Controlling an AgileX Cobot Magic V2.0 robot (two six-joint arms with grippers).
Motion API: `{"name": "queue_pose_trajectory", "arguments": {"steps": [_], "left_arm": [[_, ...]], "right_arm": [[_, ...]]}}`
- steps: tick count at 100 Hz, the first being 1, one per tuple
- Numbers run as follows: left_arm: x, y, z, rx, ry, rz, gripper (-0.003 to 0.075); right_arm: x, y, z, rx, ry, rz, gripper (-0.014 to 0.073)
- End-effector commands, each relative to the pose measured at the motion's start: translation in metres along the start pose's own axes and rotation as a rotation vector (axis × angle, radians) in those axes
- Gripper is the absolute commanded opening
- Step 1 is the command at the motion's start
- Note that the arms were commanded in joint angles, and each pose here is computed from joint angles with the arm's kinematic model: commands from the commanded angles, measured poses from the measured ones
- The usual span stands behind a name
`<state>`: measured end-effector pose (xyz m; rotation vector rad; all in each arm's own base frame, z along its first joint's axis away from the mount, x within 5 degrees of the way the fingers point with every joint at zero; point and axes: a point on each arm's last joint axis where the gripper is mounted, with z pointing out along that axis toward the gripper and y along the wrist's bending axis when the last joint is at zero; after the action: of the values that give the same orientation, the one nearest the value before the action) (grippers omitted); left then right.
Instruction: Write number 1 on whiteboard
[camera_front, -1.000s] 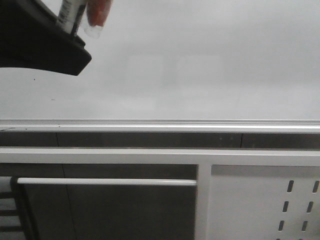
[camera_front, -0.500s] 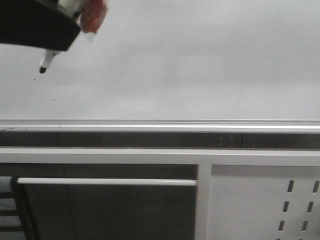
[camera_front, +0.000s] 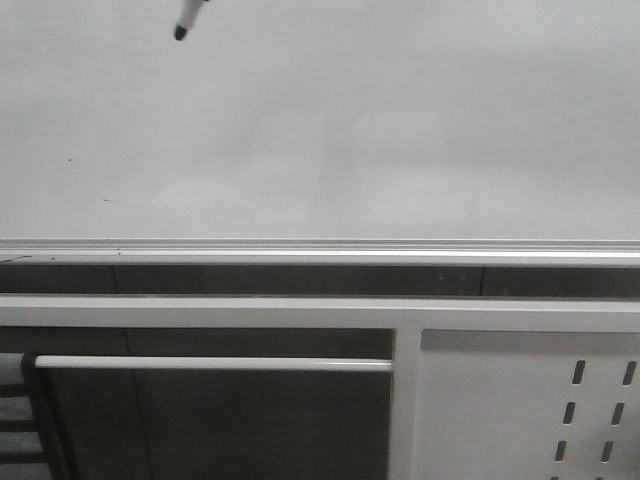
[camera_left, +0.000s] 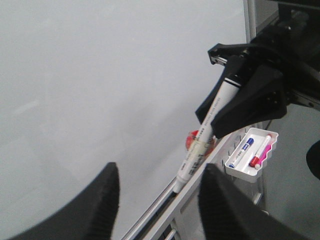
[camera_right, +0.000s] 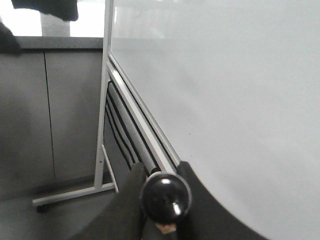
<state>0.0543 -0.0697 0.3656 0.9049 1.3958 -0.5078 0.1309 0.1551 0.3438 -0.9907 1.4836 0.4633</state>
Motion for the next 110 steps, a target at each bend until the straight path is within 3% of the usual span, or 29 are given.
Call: {"name": "queue_pose_trajectory", "arguments": {"steps": [1,10,28,56,82,110], "left_arm": [[-0.004,0.003,-0.012,-0.048,-0.089,-0.028,0.0103],[0.009,0.003,-0.023,-0.105,-0.096,-0.039,-0.0018],[0.029,0.004,-0.041,-0.266,-0.141,-0.054,-0.0018],[0.055,0.004,-0.047,-0.458,-0.117,-0.066,-0.0018],[0.069,0.003,-0.043,-0.495,-0.122,-0.104,-0.0018],[0.074,0.003,-0.041,-0.497,-0.121,-0.101,-0.0018]], "right_arm": [[-0.002,-0.007,-0.015,0.102,-0.068,-0.053,-0.0047],[0.014,-0.007,-0.029,0.177,-0.084,-0.081,-0.0047],[0.031,-0.007,-0.048,0.281,-0.135,-0.197,-0.0047],[0.026,-0.01,-0.043,0.354,-0.183,-0.423,-0.0048],[0.031,-0.009,-0.022,0.347,-0.155,-0.538,-0.0048],[0.031,-0.012,-0.015,0.394,-0.178,-0.55,-0.0049]]}}
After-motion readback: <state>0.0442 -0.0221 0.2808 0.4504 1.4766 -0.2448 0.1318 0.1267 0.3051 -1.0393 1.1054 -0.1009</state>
